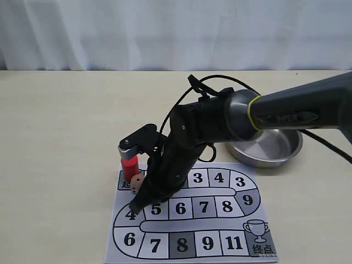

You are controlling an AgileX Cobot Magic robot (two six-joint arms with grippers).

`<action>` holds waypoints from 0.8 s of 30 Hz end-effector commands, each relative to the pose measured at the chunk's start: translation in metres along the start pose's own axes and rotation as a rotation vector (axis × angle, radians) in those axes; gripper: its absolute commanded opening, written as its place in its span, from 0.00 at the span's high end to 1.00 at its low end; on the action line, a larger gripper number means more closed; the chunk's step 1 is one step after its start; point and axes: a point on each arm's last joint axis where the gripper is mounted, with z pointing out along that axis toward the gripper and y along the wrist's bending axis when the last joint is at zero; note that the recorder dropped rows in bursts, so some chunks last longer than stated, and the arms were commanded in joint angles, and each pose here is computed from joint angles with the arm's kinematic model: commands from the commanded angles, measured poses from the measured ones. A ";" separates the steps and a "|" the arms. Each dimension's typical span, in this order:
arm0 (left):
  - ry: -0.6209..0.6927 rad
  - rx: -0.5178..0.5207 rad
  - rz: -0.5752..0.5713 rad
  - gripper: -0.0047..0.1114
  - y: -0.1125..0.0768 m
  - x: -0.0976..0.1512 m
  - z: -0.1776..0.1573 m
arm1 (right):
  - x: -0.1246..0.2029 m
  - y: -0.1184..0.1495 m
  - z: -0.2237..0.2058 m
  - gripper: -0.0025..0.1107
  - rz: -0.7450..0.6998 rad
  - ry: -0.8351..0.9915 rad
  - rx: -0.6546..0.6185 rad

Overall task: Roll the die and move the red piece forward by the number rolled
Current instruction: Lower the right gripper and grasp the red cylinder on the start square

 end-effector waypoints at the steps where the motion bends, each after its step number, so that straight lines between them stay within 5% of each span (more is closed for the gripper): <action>1: -0.009 0.001 -0.010 0.96 0.000 0.000 0.000 | -0.005 0.001 -0.016 0.62 0.024 -0.035 0.008; 7: -0.009 0.001 -0.010 0.96 0.000 0.000 0.000 | -0.010 0.003 -0.036 0.45 0.016 -0.086 0.014; 24: -0.009 0.001 -0.010 0.96 0.000 0.000 0.000 | -0.049 0.003 -0.069 0.45 0.062 -0.285 0.035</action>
